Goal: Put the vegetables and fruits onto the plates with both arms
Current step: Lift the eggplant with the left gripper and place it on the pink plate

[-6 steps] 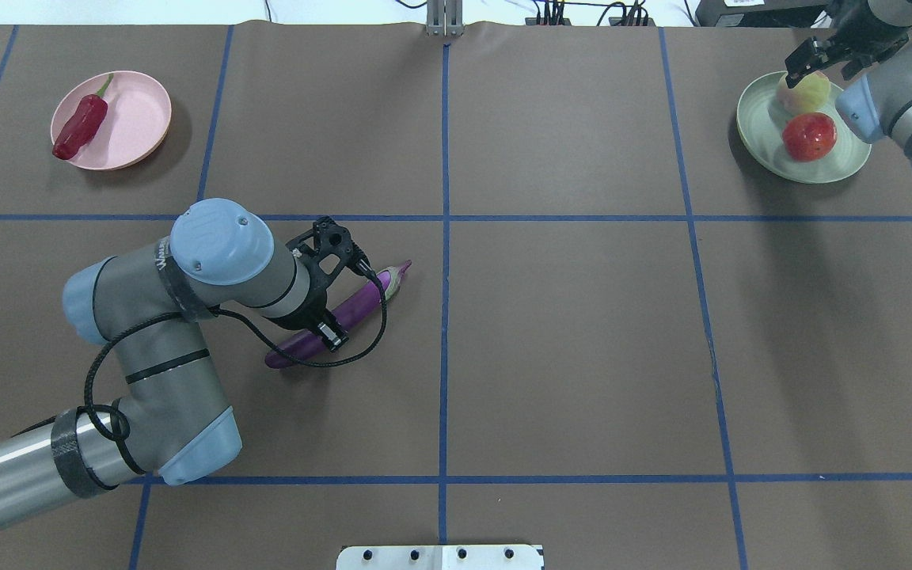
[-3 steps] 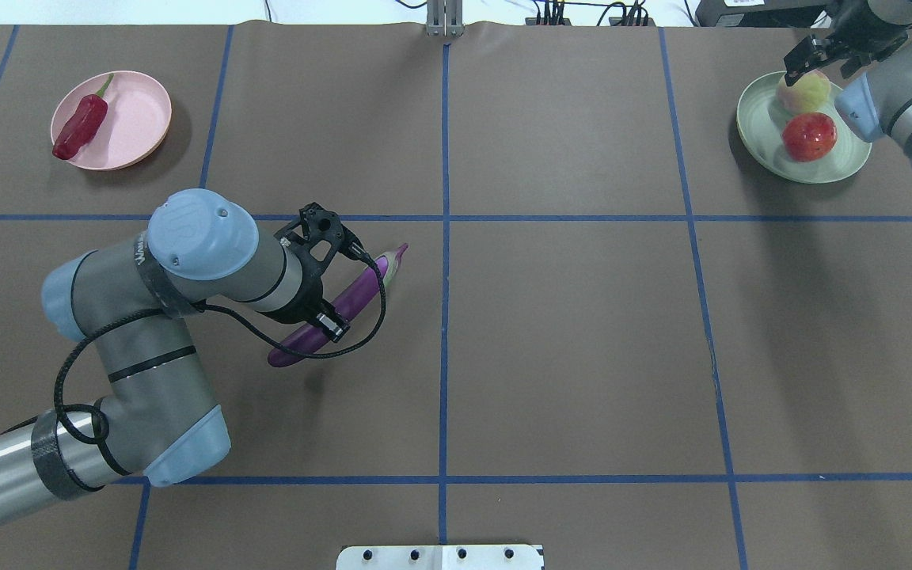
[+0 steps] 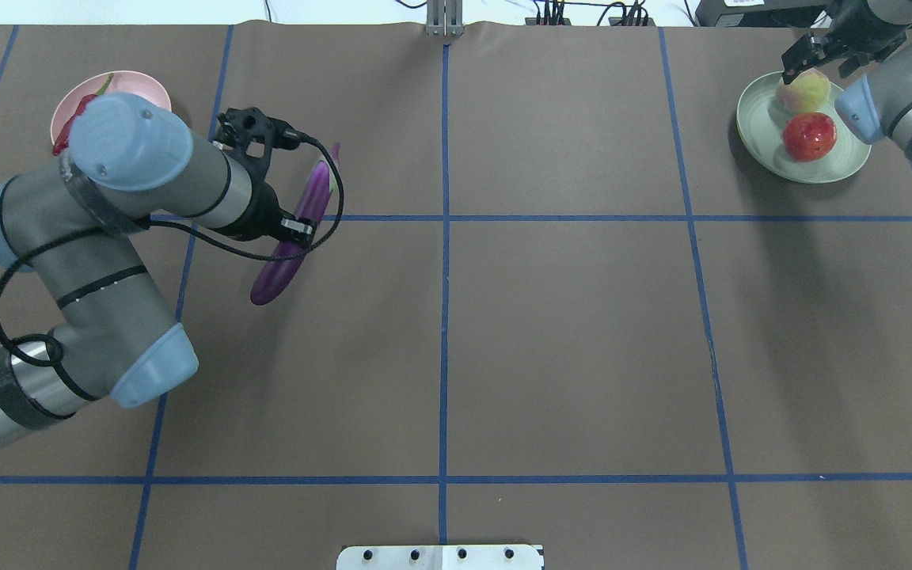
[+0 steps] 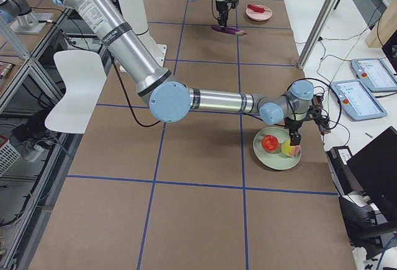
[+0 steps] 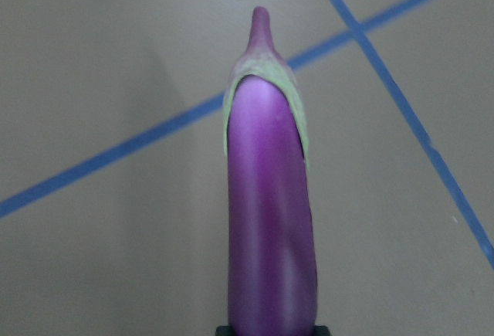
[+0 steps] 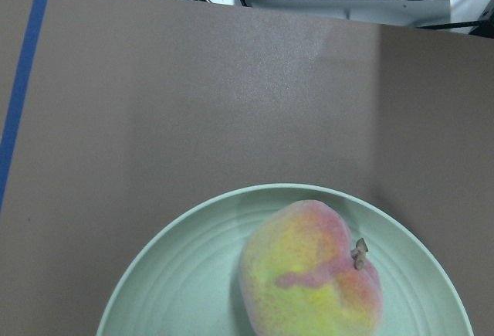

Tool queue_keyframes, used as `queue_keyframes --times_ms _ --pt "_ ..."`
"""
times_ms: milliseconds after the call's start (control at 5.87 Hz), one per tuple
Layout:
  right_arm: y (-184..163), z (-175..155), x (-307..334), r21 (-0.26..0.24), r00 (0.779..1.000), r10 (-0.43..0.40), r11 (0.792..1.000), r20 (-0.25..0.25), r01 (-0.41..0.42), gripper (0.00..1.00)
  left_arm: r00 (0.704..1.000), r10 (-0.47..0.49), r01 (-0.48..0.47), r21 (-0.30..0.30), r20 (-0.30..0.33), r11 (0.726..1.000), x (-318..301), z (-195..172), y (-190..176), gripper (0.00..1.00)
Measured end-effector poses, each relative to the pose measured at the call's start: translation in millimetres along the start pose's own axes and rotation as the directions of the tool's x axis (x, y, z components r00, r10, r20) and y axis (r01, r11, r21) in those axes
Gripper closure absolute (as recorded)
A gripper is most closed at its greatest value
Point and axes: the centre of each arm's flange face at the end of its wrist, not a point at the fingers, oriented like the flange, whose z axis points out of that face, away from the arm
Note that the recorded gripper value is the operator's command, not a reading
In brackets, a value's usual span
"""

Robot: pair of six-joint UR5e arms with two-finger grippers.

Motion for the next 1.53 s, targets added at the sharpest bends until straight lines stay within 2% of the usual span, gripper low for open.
queue_keyframes --times_ms 170,341,511,682,852,1023,1193,1534 --pt "3 -1 -1 0.003 1.000 -0.002 1.000 0.002 0.002 0.00 0.992 -0.120 0.119 0.033 0.049 0.992 -40 -5 -28 1.00" --pt "5 0 -2 0.003 1.000 -0.004 1.000 0.003 0.004 0.00 0.972 -0.207 0.203 0.044 0.112 0.978 -84 6 -56 1.00" --pt "6 1 -4 0.002 1.000 -0.007 1.000 0.004 0.007 0.00 0.954 -0.247 0.247 0.022 0.172 0.969 -130 26 -89 1.00" --pt "6 1 -5 0.002 1.000 -0.008 1.000 0.005 0.008 0.00 0.955 -0.213 0.226 -0.041 0.206 0.973 -186 37 -121 1.00" --pt "6 2 -6 0.001 1.000 -0.009 1.000 0.005 0.009 0.00 0.966 -0.140 0.168 -0.114 0.218 0.979 -255 34 -152 1.00" --pt "7 3 -7 0.000 1.000 -0.011 1.000 0.005 0.011 0.00 0.972 -0.086 0.121 -0.156 0.217 0.980 -308 34 -174 1.00" --pt "7 5 -9 -0.002 1.000 -0.014 1.000 0.006 0.014 0.00 0.974 -0.062 0.100 -0.169 0.216 0.980 -332 40 -184 0.01" --pt "3 -6 -21 0.015 1.000 -0.019 1.000 0.016 0.019 0.00 0.972 -0.099 0.132 -0.151 0.213 0.980 -325 43 -199 0.00"
